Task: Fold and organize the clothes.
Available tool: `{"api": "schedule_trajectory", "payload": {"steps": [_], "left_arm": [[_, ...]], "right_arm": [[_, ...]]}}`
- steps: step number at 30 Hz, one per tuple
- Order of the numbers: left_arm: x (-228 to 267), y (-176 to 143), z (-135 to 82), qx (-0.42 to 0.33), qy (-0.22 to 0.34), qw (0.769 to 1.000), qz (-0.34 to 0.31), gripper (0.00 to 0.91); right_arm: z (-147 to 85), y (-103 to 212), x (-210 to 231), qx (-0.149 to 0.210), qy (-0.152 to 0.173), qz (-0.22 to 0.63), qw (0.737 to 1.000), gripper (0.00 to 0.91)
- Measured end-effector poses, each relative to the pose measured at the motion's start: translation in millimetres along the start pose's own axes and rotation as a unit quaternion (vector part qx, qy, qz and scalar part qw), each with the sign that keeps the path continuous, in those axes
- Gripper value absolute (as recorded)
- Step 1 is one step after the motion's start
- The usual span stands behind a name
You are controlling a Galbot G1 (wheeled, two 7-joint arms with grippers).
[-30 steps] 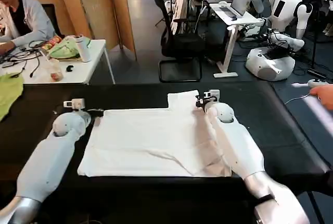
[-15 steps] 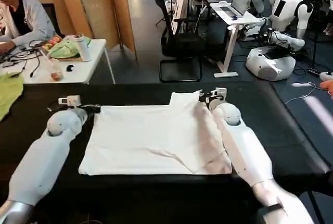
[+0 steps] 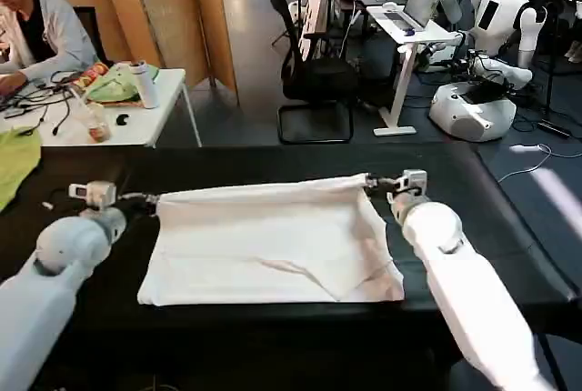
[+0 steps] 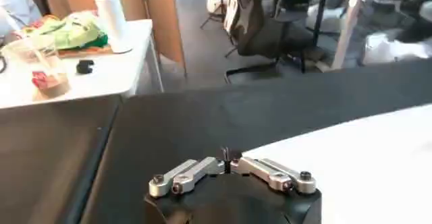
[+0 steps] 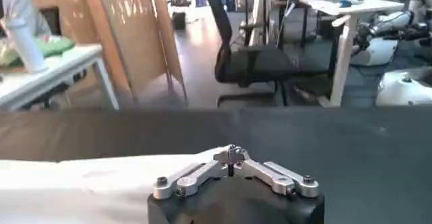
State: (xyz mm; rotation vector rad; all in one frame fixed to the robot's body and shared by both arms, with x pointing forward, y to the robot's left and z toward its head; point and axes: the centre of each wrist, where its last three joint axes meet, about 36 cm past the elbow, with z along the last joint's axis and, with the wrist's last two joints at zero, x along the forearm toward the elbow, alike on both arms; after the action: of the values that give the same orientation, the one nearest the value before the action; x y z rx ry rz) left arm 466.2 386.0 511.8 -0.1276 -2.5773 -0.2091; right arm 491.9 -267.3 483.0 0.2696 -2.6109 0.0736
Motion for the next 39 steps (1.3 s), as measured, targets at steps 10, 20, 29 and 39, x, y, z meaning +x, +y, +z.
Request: {"api": "schedule_trajectory", "payload": {"steps": [10,20,29,39], "left_arm": [[54,-30,37,-0.047,0.018,0.999,0.005,0.0],[75,-46,76,-0.077,0.048,0.996,-0.009,0.0],[76,-50,94,-0.088,0.053,0.994,-0.022,0.878],[97,-61,80,-0.083,0.029,0.995,-0.037,0.878]], "right_arm": [[35,4,57,0.034,0.02,-0.008,0.999,0.0],[71,21,77,0.034,0.054,-0.021,0.998,0.0],[70,25,103,0.022,0.044,-0.038,0.998,0.878],[45,10,103,0.0,-0.003,-0.01,1.0,0.878]]}}
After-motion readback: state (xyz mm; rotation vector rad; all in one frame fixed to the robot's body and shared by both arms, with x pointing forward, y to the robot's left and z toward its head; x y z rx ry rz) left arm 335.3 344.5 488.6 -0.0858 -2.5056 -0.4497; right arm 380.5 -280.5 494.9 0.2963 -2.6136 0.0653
